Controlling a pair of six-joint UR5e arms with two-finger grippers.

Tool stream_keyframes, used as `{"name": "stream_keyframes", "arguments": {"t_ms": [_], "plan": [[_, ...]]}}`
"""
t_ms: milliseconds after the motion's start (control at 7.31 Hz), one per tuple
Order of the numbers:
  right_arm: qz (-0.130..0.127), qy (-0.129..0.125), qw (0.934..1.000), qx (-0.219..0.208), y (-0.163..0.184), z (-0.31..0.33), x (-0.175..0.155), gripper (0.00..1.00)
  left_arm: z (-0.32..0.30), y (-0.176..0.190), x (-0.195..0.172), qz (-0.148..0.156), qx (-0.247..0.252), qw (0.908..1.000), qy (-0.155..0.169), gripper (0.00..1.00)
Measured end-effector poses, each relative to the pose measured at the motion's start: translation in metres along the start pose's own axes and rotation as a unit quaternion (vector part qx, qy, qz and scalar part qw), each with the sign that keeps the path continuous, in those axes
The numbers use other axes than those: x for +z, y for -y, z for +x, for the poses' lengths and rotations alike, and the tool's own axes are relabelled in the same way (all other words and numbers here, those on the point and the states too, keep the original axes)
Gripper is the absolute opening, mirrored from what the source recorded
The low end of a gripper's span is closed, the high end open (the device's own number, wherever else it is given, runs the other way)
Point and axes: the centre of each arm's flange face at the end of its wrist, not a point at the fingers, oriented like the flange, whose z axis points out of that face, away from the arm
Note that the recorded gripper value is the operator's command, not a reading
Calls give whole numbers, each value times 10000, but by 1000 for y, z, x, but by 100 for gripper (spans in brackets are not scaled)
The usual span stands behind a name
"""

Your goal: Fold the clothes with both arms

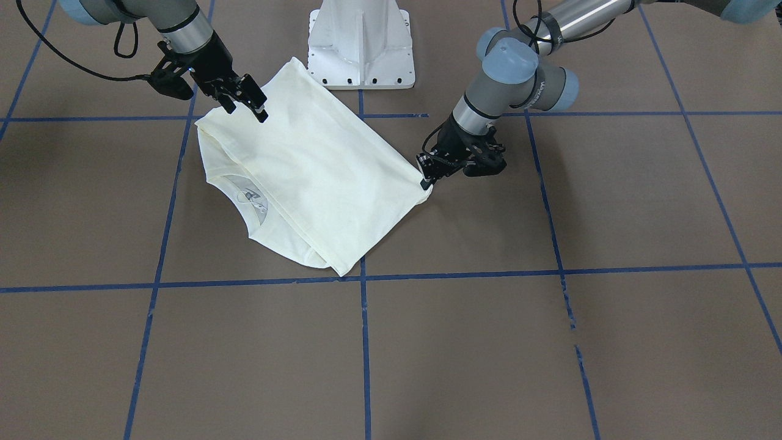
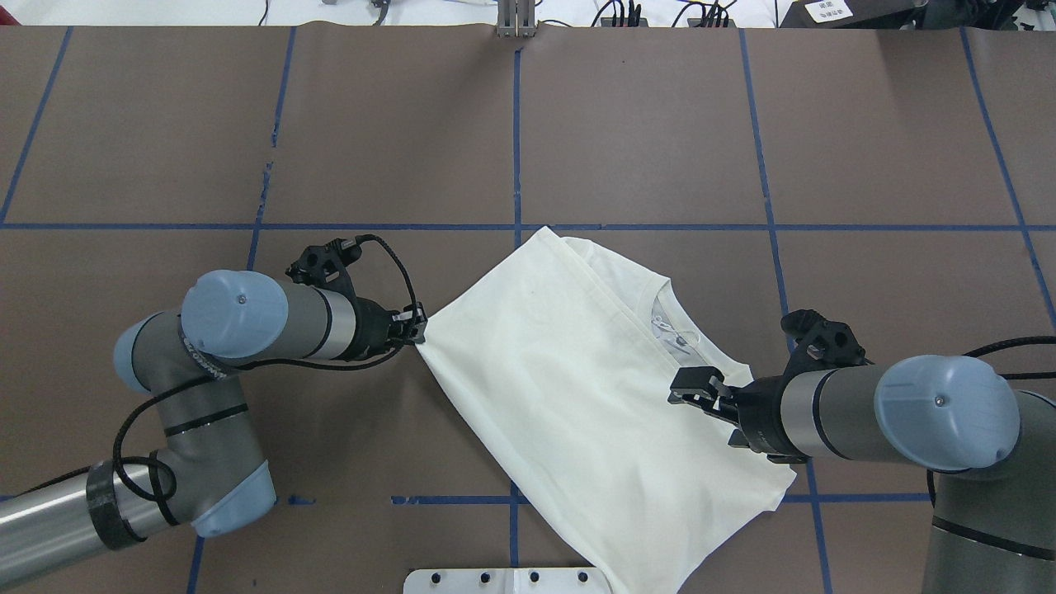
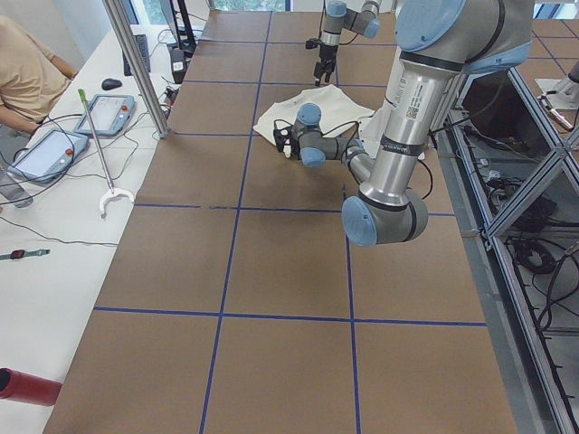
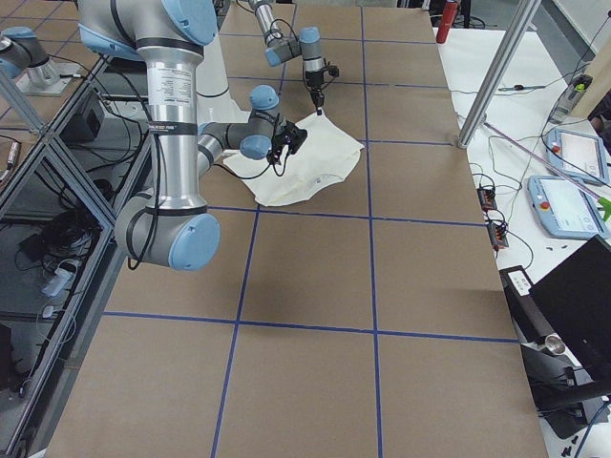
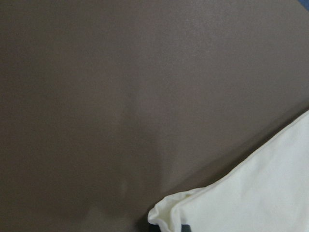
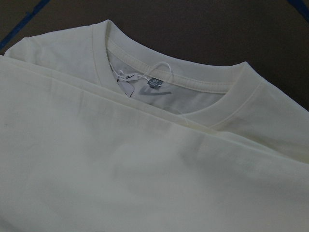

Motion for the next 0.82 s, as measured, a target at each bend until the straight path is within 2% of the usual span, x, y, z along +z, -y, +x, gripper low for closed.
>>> {"name": "stream_keyframes", "arguments": {"t_ms": [410,547,684,821], "plan": [[56,382,9992,-27,-7,-31,-8,100,40,143,2,889,417,9951,119,0],[124,457,9989,-31,-7,-36,-9,100,57,181,14,1065,533,9928,135,0],[164,486,9987,-36,-8,-38,-7,100,75,208,30,1178,615,9911,67,7],[201,518,9984,-37,-8,-43,-3,100,86,223,41,1238,655,9901,6,51]]}}
